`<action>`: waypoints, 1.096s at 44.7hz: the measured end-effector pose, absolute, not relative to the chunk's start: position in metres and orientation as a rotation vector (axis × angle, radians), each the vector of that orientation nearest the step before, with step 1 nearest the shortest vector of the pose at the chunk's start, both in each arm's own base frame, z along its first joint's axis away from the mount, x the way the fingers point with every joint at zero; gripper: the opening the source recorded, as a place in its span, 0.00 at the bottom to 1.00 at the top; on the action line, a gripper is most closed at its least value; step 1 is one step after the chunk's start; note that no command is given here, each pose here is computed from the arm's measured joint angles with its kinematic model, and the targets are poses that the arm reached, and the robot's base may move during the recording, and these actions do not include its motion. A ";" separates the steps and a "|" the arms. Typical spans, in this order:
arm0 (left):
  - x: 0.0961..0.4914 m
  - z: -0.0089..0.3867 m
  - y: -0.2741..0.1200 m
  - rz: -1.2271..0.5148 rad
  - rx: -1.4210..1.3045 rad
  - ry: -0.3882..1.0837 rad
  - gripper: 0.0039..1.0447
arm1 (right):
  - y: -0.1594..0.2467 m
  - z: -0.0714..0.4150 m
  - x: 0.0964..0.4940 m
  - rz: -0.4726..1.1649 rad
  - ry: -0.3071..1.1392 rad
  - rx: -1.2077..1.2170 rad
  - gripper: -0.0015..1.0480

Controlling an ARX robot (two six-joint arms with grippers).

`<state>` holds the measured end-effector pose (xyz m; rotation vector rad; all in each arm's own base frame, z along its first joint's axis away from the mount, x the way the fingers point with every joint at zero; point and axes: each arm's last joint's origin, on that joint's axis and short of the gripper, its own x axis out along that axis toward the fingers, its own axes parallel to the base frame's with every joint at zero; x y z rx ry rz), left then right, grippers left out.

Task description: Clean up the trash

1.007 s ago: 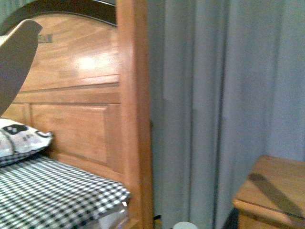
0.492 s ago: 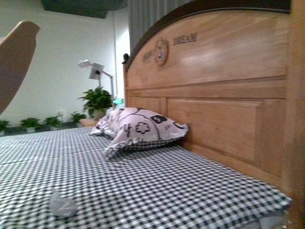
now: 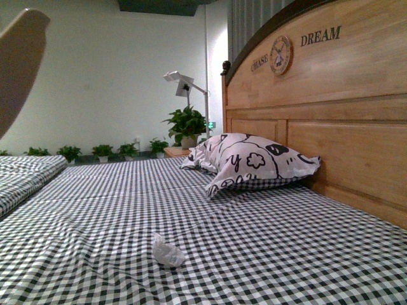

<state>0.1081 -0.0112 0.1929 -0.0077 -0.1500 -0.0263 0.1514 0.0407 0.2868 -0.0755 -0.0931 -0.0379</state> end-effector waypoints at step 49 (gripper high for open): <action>0.289 0.211 -0.005 -0.336 0.487 0.702 0.25 | 0.040 0.287 0.151 -0.037 -0.096 -0.075 0.19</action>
